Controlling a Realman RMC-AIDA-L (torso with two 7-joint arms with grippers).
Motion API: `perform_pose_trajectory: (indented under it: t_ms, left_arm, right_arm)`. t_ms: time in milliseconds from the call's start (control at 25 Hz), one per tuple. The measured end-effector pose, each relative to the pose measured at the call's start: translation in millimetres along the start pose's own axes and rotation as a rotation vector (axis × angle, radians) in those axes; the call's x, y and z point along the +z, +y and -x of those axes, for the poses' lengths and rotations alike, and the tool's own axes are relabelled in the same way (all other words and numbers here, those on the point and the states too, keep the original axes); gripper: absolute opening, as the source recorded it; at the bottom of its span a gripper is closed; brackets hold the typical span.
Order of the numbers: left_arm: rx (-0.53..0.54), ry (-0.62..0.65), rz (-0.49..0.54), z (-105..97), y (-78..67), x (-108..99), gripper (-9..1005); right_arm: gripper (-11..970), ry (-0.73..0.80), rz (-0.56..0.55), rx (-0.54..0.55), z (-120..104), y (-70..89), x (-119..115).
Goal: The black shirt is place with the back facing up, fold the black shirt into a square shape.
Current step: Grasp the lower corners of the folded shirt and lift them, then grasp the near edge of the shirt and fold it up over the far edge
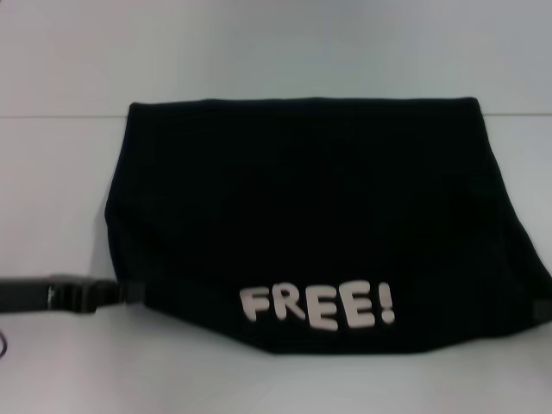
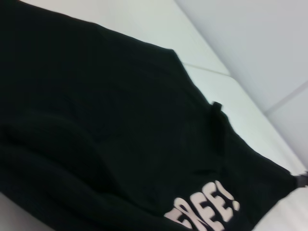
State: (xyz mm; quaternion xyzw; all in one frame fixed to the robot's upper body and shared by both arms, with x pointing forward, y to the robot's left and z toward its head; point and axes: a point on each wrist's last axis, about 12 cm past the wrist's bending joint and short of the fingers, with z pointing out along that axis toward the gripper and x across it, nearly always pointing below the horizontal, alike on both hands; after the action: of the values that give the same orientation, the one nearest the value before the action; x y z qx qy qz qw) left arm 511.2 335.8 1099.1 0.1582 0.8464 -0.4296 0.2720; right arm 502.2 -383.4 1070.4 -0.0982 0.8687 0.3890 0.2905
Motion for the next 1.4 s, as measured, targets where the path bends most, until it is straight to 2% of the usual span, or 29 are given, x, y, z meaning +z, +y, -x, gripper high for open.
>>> perform_pose_trajectory:
  t_ms: [40,240,480,600,720,880,1160,1200,1280,1400]
  left_arm:
    - [0.0,0.0,0.0,0,0.0,0,37]
    - [0.005,0.036,-0.124,-26,-13.3,-5,36]
    - [-0.009,0.065,-0.214,-43,-23.1,-2,37]
    - [-0.016,0.07,-0.225,-46,-23.8,-1,37]
    - [-0.001,0.072,-0.225,-41,-23.0,2,37]
    - [0.053,0.049,-0.19,-14,-17.9,4,37]
    - [0.127,-0.027,-0.025,62,-2.4,11,36]
    - [0.128,-0.033,-0.011,67,-1.3,13,36]
    - [0.136,-0.058,0.052,88,3.6,21,36]
    - [0.133,-0.074,0.13,107,10.2,33,36]
  right_arm:
    - [0,0.007,0.018,-0.009,-6,1.2,-4]
    - [0,0.03,0.107,-0.07,-28,9.9,-25]
    - [0,0.023,0.143,-0.086,-51,13.2,-46]
    - [0,0.016,0.131,-0.076,-56,12.1,-51]
    - [-1,0.007,0.118,-0.093,-50,10.3,-50]
    - [-1,-0.043,0.091,-0.147,-25,7.5,-43]
    - [-1,-0.174,0.035,-0.225,34,5.6,-30]
    - [-1,-0.184,0.025,-0.234,43,5.6,-26]
    - [-1,-0.202,-0.003,-0.249,62,5.6,-17]
    - [-1,-0.227,-0.066,-0.239,86,3.1,-1]
